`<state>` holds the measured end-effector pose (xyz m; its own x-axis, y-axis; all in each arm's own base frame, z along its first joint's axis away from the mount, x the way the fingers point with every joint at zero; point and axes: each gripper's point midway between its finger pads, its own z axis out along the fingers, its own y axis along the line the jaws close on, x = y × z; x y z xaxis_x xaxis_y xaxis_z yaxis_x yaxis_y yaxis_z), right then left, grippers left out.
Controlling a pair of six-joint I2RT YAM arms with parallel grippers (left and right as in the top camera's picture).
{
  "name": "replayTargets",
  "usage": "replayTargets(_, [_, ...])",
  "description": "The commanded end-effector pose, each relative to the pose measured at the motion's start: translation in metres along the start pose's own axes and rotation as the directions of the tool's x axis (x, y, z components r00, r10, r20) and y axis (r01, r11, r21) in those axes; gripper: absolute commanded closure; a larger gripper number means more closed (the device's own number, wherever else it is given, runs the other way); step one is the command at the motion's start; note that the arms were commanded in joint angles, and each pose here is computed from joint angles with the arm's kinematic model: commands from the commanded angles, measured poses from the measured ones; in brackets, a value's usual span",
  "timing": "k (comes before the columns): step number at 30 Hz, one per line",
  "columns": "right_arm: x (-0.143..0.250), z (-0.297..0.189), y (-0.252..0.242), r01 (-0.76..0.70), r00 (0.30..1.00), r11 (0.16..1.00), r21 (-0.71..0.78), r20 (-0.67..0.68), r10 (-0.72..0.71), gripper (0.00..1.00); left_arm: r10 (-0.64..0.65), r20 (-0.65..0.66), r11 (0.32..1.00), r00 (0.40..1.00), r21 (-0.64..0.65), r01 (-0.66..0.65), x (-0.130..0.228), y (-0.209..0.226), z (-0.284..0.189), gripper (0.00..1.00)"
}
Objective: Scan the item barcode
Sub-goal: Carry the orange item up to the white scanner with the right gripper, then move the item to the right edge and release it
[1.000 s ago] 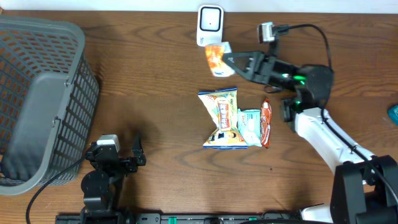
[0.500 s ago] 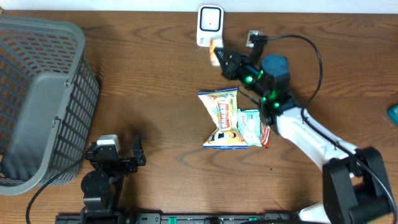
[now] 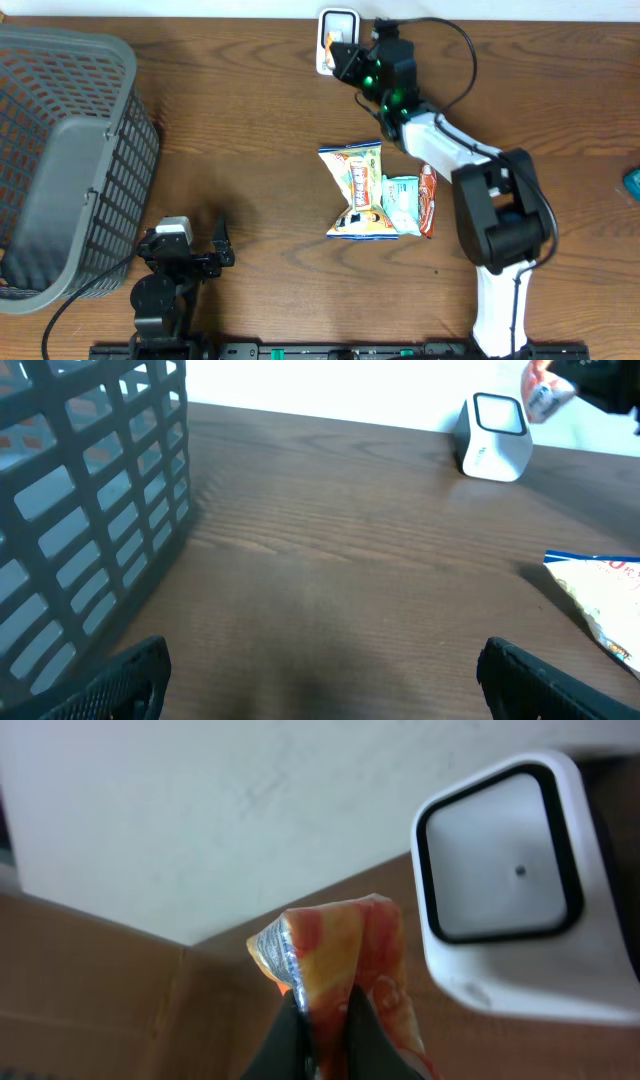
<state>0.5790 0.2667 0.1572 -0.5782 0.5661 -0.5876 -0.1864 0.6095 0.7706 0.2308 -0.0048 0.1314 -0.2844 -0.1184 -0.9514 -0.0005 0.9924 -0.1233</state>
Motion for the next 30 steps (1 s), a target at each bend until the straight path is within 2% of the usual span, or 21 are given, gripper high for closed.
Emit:
replayTargets(1, [-0.031, 0.021, 0.011, 0.003, 0.997, 1.0, -0.015, 0.072, -0.002, 0.99, 0.013, -0.04, 1.0, 0.999, 0.006, -0.013, 0.013, 0.0, 0.002, 0.02])
replayTargets(7, [-0.039, 0.054, -0.015, -0.064, 0.995, 0.996, 0.061, 0.076, 0.059, 0.99, 0.013, -0.04, 1.0, 0.999, 0.006, -0.013, 0.013, 0.0, 0.002, 0.02])
replayTargets(12, [-0.035, 0.067, -0.036, -0.127, 0.991, 0.99, 0.065, 0.061, 0.123, 0.99, 0.013, -0.04, 1.0, 0.999, 0.006, -0.013, 0.013, 0.0, 0.002, 0.02])
replayTargets(17, [-0.039, 0.065, -0.041, -0.116, 0.992, 0.99, 0.075, 0.064, 0.112, 0.99, 0.013, -0.04, 1.0, 0.999, 0.006, -0.013, 0.013, 0.0, 0.002, 0.02])
replayTargets(20, [-0.04, 0.064, -0.029, -0.048, 0.998, 0.998, 0.043, 0.035, 0.046, 0.99, 0.014, -0.04, 1.0, 0.999, 0.006, -0.013, 0.013, 0.0, 0.002, 0.02])
replayTargets(26, [-0.074, 0.031, -0.022, 0.01, 1.0, 0.993, 0.121, 0.007, -0.011, 0.99, 0.013, -0.04, 1.0, 0.999, 0.006, -0.013, 0.013, 0.0, 0.002, 0.02])
replayTargets(30, [-0.112, -0.015, -0.045, -0.035, 0.999, 0.955, 0.293, 0.031, 0.027, 0.99, 0.014, -0.04, 1.0, 0.999, 0.006, -0.013, 0.013, 0.0, 0.002, 0.02])
